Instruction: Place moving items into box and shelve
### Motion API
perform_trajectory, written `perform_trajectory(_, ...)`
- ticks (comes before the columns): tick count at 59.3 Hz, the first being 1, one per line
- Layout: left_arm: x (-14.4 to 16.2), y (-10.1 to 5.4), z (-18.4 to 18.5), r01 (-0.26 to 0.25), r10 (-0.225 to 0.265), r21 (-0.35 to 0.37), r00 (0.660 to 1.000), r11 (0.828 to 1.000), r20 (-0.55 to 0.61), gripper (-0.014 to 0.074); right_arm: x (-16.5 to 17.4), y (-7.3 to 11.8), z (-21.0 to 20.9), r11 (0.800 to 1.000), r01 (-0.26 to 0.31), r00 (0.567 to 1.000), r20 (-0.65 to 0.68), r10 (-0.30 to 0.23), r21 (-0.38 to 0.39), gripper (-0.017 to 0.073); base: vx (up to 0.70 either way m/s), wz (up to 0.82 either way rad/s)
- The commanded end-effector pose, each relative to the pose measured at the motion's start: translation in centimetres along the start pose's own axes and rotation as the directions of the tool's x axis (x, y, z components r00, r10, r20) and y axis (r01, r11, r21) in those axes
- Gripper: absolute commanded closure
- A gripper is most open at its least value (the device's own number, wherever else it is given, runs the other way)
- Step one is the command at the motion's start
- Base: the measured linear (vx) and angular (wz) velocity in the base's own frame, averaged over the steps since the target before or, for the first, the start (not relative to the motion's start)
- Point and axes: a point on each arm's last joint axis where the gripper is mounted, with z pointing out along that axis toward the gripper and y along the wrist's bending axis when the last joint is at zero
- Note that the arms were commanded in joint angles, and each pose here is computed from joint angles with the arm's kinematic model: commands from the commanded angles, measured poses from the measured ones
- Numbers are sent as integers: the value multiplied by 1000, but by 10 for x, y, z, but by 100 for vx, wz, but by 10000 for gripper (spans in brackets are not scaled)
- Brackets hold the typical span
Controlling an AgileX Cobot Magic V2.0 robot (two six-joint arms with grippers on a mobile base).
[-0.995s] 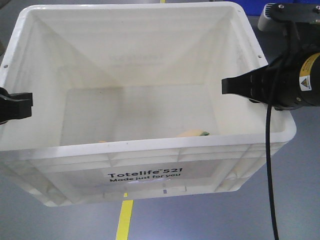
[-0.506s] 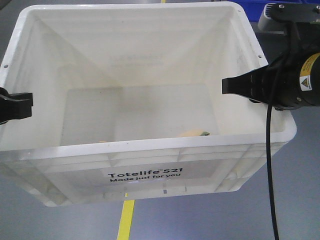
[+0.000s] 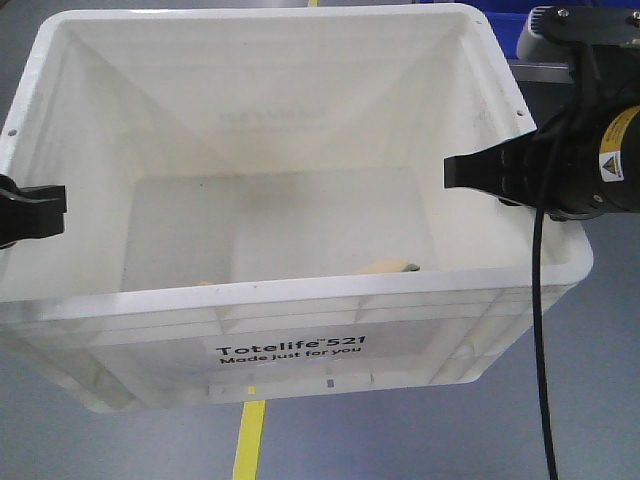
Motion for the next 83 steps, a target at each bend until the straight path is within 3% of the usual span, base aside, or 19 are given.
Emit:
perform_trajectory(1,-28,-10,-20,-29,2,105,969,994,248,579,-21,0,-17,998,39,981,191,-30,-44,461,25,-1)
perform_trajectory(83,-28,-10,-20,-29,2,105,969,994,248,579,-21,0,-17,998,39,981,191,-30,-44,461,34,5)
